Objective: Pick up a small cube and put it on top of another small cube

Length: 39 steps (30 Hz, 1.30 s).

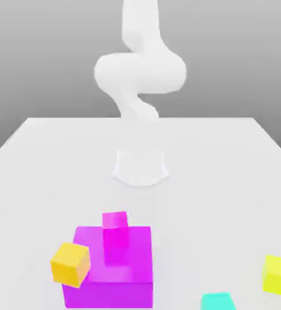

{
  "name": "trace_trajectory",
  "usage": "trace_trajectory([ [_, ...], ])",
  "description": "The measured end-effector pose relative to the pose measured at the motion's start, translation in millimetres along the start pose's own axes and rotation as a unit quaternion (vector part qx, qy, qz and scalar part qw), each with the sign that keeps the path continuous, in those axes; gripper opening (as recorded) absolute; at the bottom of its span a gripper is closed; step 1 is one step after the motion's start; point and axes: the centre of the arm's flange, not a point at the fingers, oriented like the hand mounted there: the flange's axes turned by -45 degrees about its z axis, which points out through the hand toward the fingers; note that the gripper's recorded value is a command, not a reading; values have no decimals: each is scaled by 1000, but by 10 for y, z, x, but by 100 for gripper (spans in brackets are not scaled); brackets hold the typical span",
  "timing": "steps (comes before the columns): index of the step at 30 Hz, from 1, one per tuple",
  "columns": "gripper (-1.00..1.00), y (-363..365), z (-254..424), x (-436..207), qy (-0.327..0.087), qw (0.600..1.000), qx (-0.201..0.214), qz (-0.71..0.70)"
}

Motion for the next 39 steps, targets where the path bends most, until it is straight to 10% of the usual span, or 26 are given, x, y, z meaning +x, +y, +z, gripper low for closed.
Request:
trace_trajectory([
  [15,0,-646,2583,-495,-186,982,1,-29],
  [33,0,-1307,4900,-2553,-359,931,20,-56],
  [34,-100,-1307,4980,-2634,-360,931,20,-56],
  [39,-100,-1309,4979,-2633,-359,931,21,-56],
])
